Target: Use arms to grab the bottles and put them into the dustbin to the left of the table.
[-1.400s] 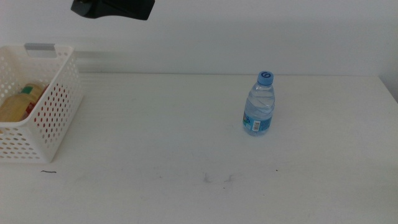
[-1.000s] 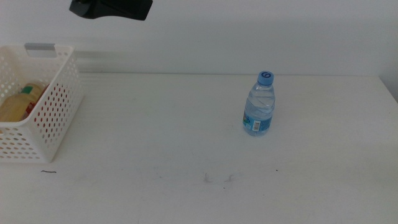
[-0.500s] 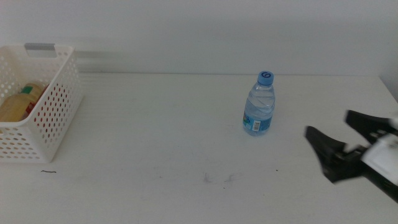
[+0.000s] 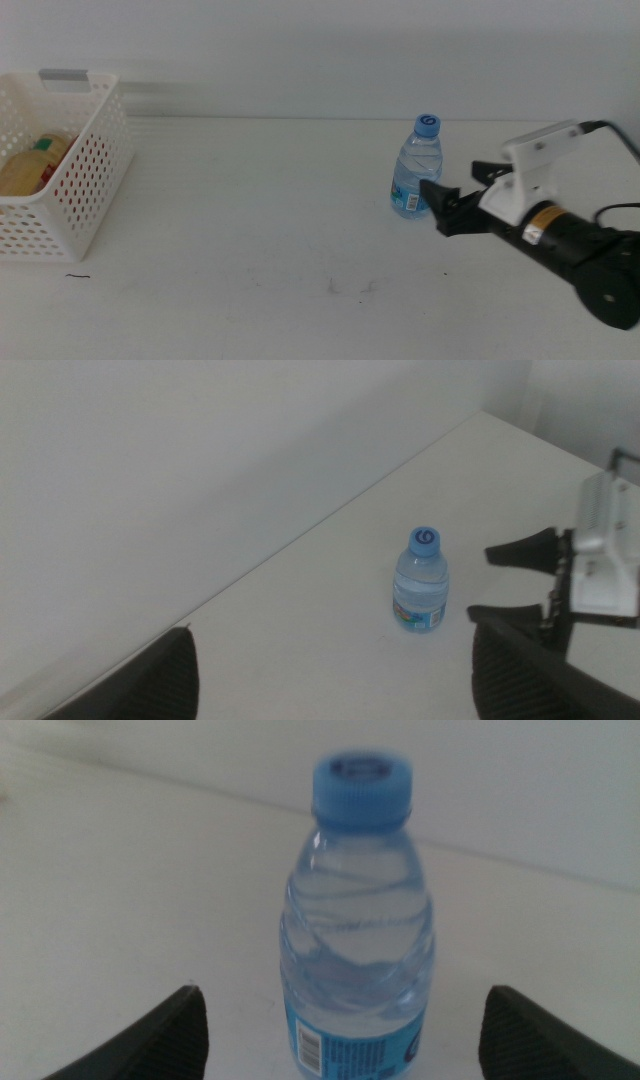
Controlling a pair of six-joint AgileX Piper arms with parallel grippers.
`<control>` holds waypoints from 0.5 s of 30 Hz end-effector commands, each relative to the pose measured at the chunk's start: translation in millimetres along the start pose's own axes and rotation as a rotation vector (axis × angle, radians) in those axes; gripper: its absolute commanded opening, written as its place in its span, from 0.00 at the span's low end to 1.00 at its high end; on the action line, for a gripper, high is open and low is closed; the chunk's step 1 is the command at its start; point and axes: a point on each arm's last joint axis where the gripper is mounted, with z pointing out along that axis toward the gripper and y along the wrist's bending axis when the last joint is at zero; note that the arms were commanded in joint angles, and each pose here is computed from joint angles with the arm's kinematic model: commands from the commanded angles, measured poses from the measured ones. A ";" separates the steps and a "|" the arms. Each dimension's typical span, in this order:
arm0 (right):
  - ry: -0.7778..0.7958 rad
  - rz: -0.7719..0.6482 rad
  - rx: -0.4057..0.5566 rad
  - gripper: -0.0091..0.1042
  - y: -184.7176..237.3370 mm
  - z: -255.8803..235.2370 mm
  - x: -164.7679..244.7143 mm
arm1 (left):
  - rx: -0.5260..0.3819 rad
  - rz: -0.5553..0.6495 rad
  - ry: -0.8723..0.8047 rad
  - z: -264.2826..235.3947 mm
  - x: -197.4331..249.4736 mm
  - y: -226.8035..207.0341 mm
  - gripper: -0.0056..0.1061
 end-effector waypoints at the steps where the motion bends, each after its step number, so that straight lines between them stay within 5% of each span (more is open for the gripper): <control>1: -0.006 0.001 -0.015 0.86 0.5 13.9 7.0 | -0.006 -0.006 -0.016 -1.2 -1.4 0.0 0.89; 12: -0.049 0.000 -0.027 0.86 -5.7 85.5 27.2 | -0.006 -0.006 -0.016 -1.2 -1.4 0.0 0.89; 15: -0.043 -0.001 -0.025 0.74 -6.9 101.4 30.0 | -0.006 -0.006 -0.016 -1.2 -1.4 0.0 0.89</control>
